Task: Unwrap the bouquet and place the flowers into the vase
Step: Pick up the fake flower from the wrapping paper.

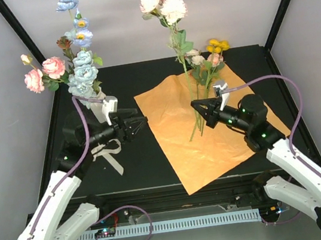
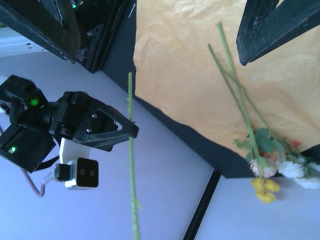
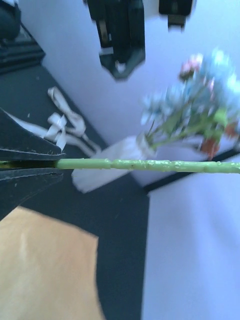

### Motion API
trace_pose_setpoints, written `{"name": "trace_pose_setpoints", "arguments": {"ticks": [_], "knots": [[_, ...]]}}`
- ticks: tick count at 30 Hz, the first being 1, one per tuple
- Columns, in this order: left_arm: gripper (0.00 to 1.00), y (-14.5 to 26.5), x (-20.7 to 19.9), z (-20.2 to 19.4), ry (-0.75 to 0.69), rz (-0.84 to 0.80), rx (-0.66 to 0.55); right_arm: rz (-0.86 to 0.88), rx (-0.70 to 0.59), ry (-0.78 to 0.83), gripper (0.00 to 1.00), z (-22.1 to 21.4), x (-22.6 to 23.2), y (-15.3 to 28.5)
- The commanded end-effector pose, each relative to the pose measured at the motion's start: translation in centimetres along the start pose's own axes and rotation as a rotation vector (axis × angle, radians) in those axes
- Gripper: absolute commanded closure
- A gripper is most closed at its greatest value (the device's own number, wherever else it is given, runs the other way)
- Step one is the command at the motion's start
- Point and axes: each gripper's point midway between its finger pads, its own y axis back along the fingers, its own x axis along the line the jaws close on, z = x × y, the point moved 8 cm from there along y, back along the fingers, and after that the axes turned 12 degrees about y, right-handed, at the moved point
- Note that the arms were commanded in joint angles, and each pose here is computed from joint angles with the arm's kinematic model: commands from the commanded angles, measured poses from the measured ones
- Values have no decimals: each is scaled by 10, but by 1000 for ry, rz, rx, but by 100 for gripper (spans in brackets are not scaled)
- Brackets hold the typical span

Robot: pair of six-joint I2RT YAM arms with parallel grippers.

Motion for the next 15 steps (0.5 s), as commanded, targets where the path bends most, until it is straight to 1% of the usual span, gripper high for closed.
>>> {"name": "trace_pose_setpoints", "arguments": {"ticks": [1,5,9,13,15], "knots": [[14,14,-39,18,-76,-144,-60,203,-183,151,99,30,42,14],[16,20,-50,20,-103,-189,-62,313,-218,190,99,35,65,13],[17,28,-65,24,-109,-263,-107,428,-244,214,99,38,85,9],[22,34,-78,28,-99,-358,-120,551,-227,239,99,37,103,2],[27,36,-83,29,-92,-391,-117,597,-207,258,99,34,113,-3]]}}
